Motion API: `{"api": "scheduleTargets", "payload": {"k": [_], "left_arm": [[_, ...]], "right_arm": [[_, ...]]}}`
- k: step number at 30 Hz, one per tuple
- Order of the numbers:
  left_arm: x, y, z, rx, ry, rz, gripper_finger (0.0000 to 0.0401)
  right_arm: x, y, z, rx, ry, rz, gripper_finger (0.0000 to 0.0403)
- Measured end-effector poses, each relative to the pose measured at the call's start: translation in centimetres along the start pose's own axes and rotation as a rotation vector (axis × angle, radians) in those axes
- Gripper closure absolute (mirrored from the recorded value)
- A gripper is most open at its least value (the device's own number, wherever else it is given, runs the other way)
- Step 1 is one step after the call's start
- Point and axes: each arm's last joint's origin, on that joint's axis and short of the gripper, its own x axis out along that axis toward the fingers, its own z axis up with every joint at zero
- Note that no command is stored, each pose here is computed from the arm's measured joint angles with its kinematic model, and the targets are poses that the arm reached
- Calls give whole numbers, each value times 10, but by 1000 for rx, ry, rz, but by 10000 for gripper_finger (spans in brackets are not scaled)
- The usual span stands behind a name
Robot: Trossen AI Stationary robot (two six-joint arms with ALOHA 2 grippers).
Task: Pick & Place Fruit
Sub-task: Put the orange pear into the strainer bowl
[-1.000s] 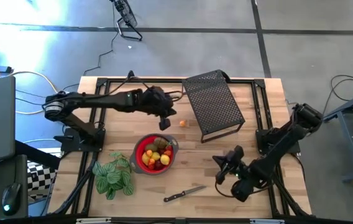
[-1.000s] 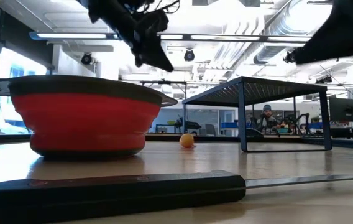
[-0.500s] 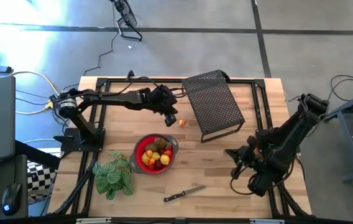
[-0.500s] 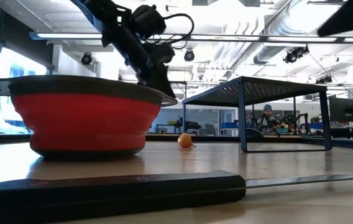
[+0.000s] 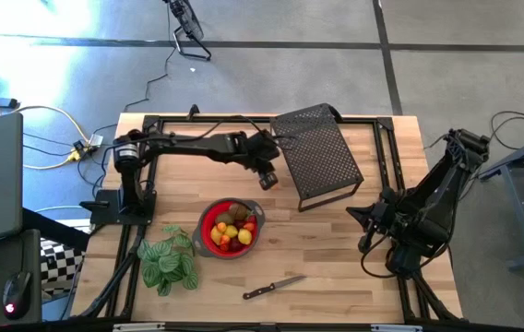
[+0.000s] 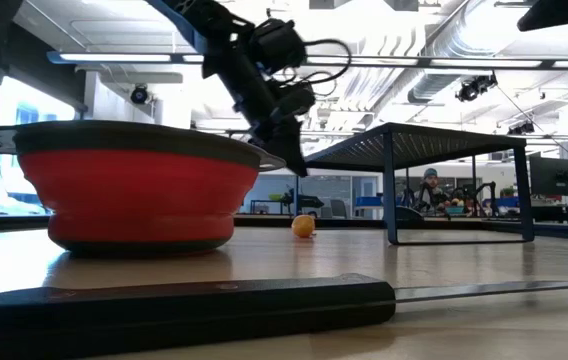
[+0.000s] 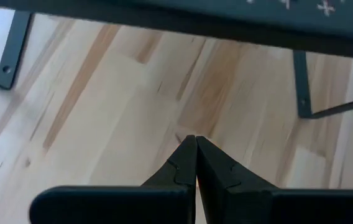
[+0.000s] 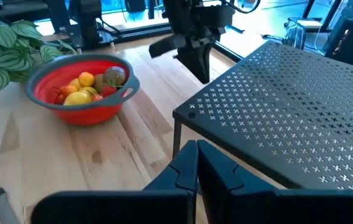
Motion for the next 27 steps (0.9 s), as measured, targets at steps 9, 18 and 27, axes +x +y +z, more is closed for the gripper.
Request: {"api": "scheduleTargets", "payload": {"k": [9, 18, 27], "left_arm": [[0, -12, -2, 18, -2, 47, 401], [0, -12, -2, -8, -3, 48, 359], [5, -12, -4, -9, 11, 51, 193]], "right_arm": [[0, 3, 1, 67, -20, 12, 400], [1, 4, 1, 78, -28, 10, 400], [1, 3, 2, 63, -68, 3, 400]]}}
